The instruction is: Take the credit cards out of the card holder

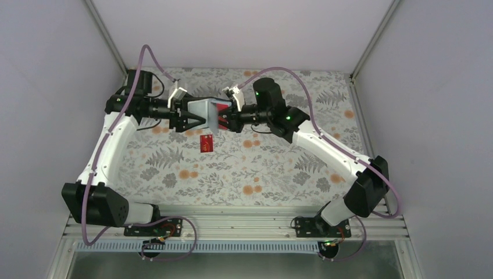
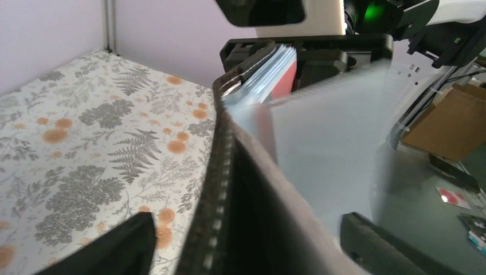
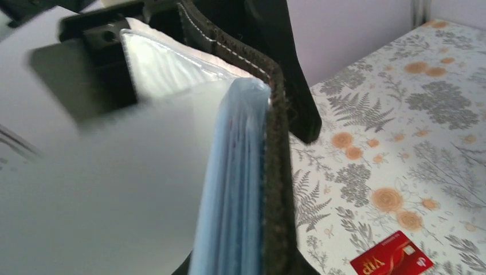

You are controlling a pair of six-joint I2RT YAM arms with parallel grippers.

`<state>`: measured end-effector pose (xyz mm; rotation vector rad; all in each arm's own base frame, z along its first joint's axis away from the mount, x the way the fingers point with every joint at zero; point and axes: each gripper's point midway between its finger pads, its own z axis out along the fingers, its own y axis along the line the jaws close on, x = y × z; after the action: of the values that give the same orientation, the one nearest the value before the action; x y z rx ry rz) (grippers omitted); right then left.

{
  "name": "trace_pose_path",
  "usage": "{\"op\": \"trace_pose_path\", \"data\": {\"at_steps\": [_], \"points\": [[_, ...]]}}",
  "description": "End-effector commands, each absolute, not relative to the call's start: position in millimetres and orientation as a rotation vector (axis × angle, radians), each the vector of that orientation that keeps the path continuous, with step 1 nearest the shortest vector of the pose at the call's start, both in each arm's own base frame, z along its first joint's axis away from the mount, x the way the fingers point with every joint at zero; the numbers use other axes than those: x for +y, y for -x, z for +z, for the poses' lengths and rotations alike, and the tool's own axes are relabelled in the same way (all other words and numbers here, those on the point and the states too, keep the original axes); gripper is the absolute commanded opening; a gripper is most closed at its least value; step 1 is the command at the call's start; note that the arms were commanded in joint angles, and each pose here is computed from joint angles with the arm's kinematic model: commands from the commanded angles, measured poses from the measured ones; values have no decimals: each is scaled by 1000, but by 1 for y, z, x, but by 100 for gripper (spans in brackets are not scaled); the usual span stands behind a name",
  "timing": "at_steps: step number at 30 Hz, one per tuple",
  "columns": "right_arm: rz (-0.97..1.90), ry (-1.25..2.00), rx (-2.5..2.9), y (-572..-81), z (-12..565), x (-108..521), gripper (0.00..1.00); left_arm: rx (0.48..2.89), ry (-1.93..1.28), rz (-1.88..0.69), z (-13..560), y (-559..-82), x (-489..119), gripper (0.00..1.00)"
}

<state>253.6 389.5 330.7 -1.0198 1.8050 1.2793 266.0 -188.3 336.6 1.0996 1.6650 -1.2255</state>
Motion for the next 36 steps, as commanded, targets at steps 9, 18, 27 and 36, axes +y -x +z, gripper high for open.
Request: {"op": "trace_pose_path", "data": {"at_steps": [9, 18, 27, 36], "points": [[1104, 789, 1964, -293, 334, 382, 4, 1625, -1158, -1079, 347, -267, -188, 100], [922, 447, 2190, -346, 298, 385, 4, 1900, -998, -729, 330, -320, -211, 100], [1057, 447, 2138, -344, 320, 408, 4, 2036, -927, -451, 298, -355, -205, 100], [1129, 488, 2094, -334, 338, 410, 4, 2049, -857, -263, 291, -375, -183, 100]]}}
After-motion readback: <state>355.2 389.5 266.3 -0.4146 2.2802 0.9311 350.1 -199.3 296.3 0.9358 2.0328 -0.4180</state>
